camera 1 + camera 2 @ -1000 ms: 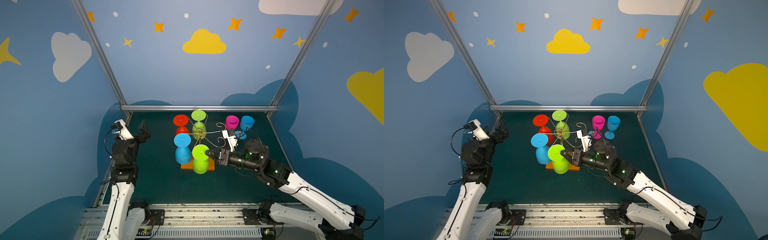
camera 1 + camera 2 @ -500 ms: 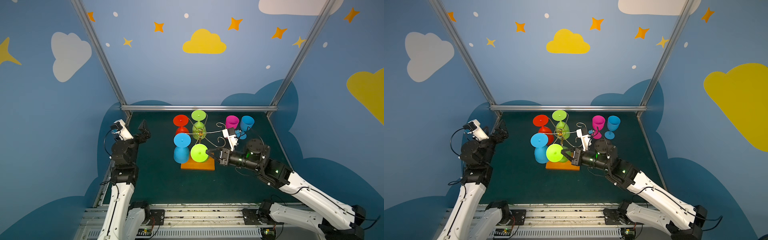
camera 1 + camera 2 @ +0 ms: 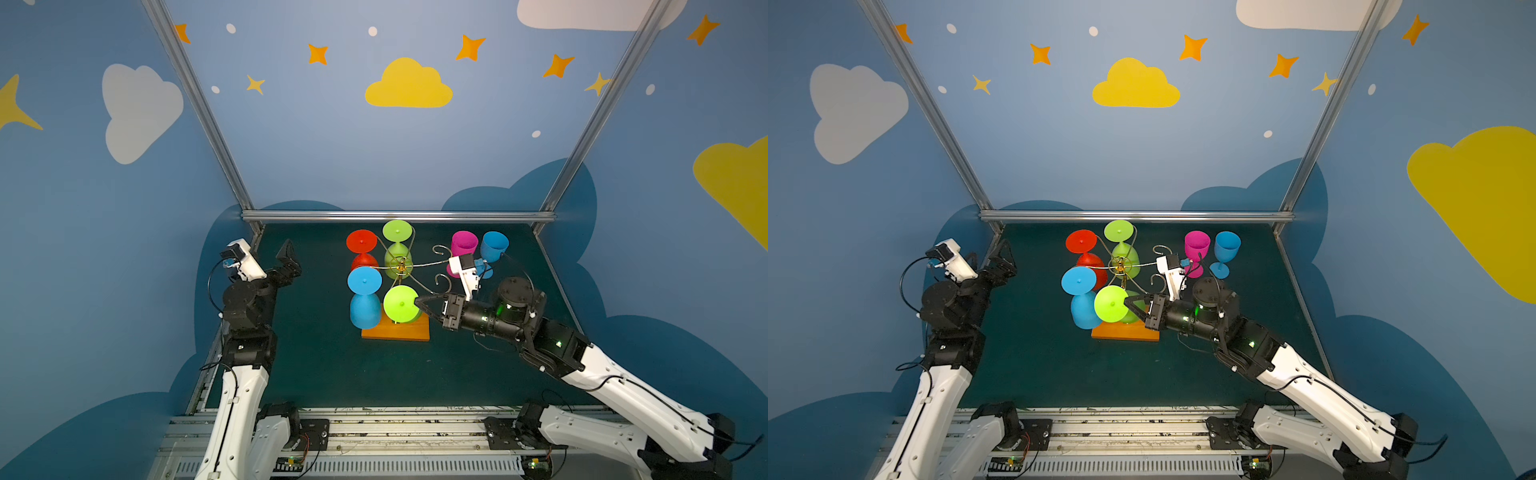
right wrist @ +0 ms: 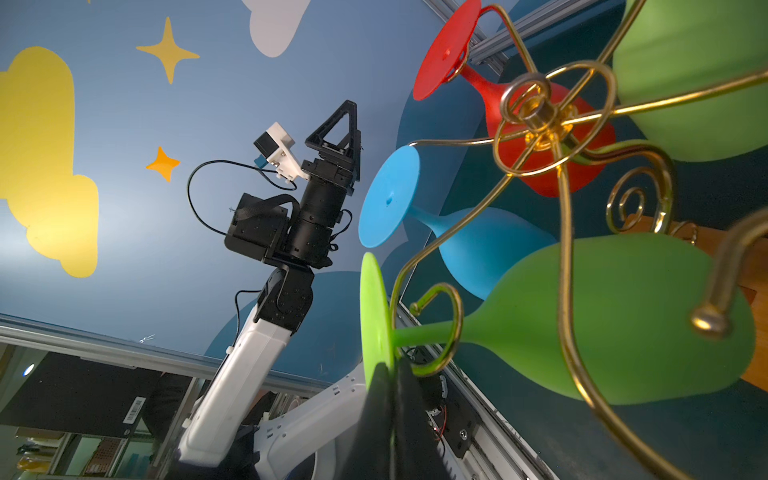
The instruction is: Take the wine glass off the wine glass rack
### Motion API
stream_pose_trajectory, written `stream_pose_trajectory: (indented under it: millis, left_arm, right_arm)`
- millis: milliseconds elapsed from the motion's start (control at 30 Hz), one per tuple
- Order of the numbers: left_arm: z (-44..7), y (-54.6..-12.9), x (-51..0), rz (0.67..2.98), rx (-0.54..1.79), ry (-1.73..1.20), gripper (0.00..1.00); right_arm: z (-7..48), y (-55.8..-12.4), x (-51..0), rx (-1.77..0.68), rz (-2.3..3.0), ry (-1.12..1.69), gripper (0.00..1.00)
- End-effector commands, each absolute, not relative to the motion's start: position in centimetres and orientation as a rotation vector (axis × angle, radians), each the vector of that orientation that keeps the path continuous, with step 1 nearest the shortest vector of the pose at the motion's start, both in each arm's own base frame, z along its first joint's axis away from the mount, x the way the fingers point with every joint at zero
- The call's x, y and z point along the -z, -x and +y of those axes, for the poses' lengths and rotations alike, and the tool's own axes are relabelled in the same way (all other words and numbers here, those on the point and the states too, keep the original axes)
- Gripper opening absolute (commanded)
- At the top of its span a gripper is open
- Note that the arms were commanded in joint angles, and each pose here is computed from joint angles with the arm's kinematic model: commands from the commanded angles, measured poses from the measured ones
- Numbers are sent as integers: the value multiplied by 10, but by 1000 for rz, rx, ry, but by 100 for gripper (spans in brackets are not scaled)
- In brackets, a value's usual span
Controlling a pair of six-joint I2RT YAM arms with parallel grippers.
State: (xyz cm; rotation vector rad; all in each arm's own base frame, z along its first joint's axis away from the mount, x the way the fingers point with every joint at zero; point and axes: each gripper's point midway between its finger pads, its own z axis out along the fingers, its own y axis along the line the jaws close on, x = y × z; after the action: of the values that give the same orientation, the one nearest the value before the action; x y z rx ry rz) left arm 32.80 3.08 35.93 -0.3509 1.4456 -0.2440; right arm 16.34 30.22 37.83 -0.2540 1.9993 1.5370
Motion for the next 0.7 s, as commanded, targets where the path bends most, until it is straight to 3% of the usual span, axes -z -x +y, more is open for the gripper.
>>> stream_pose_trajectory:
  millis: [0,667]
  left_arm:
    - [32,-326,-356,1447,244,356,99]
    - [32,-324,-358,1440,242,356,99]
  right_arm:
    - [294,-162,-412,-1582,1920,248,0]
    - [308,-170,-406,-1716,1972,210,0]
